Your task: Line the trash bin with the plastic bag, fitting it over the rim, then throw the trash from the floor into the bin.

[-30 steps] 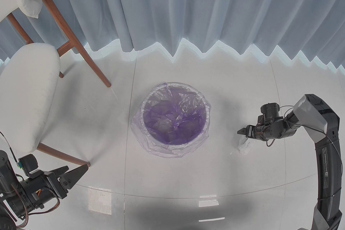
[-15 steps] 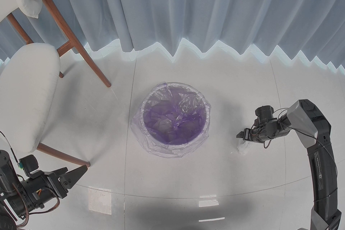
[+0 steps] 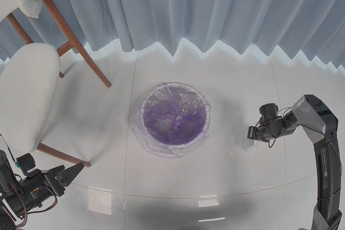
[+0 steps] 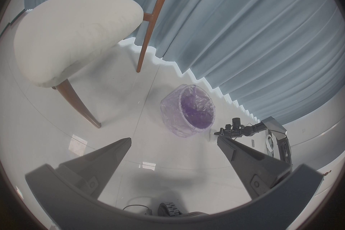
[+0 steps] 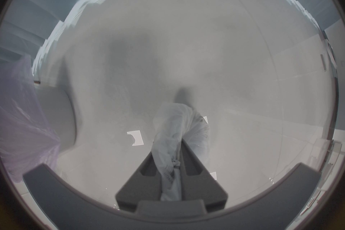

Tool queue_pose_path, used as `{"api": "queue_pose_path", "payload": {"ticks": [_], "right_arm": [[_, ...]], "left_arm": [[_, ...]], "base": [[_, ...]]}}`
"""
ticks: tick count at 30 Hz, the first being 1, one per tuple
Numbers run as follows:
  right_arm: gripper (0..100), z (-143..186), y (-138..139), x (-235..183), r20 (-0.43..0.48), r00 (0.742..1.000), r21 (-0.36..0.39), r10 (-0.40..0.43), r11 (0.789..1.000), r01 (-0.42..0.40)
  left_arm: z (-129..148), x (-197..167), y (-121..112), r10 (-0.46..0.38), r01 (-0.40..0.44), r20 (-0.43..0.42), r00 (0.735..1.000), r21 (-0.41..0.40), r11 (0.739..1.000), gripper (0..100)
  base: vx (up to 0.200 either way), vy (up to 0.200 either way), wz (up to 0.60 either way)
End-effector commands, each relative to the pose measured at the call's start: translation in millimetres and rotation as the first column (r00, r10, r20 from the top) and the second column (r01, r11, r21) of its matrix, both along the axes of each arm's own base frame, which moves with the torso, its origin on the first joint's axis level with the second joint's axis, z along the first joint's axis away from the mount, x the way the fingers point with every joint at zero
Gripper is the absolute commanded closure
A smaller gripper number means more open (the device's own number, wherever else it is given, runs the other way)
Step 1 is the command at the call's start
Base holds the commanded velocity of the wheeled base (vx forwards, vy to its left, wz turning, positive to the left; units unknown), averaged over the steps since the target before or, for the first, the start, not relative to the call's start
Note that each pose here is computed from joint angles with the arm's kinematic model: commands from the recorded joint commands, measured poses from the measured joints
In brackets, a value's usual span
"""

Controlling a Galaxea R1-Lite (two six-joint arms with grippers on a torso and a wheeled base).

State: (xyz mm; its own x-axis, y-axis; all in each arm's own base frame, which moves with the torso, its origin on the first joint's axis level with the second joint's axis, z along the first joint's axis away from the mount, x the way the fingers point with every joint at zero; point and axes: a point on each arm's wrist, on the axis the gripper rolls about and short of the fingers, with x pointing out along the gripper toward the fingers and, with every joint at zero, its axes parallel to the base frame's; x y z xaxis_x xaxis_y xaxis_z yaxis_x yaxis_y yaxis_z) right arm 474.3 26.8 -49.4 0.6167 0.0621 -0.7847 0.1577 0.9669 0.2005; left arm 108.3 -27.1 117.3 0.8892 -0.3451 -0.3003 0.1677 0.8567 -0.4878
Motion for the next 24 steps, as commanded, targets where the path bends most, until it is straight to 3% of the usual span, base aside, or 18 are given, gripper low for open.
{"api": "queue_pose_path", "payload": {"ticks": [1,6,10,12,16,20,24], "right_arm": [[100,73.2,-16.6,-36.9,0.098,0.994,0.028,-0.047,0.999,0.044],[100,116.4,-30.6,-97.7,0.201,0.979,0.054,-0.04,0.998,0.029],[100,125.8,-30.1,-129.3,0.273,0.962,0.042,-0.025,0.999,0.014],[100,127.1,-27.0,-162.6,0.345,0.939,0.024,0.008,1.0,-0.018],[100,126.6,-25.7,-183.7,0.446,0.892,-0.035,0.074,0.997,-0.065],[100,134.1,-17.3,-192.3,0.615,0.774,-0.095,0.151,0.989,-0.117],[100,141.9,1.6,-198.0,0.681,0.701,-0.109,0.214,0.975,-0.191]], "left_arm": [[3.7,-11.3,5.1,0.026,-0.025,0.057,0.998,-0.012,1.0,0],[8.0,-15.9,9.6,0.063,-0.062,0.104,0.993,-0.013,0.998,0],[10.5,-19.3,10.7,0.066,-0.066,0.135,0.989,-0.007,0.998,0],[11.1,-19.6,11.9,0.076,-0.076,0.141,0.987,-0.007,0.997,0],[12.0,-20.9,12.9,0.087,-0.086,0.152,0.985,-0.008,0.996,0],[13.9,-23.5,15.4,0.112,-0.111,0.172,0.979,-0.014,0.994,0],[15.9,-26.8,17.2,0.13,-0.129,0.196,0.972,-0.019,0.992,0]], "base": [[0.0,0.0,0.0],[0.0,0.0,0.0],[0.0,0.0,0.0],[0.0,0.0,0.0],[0.0,0.0,0.0],[0.0,0.0,0.0],[0.0,0.0,0.0]]}}
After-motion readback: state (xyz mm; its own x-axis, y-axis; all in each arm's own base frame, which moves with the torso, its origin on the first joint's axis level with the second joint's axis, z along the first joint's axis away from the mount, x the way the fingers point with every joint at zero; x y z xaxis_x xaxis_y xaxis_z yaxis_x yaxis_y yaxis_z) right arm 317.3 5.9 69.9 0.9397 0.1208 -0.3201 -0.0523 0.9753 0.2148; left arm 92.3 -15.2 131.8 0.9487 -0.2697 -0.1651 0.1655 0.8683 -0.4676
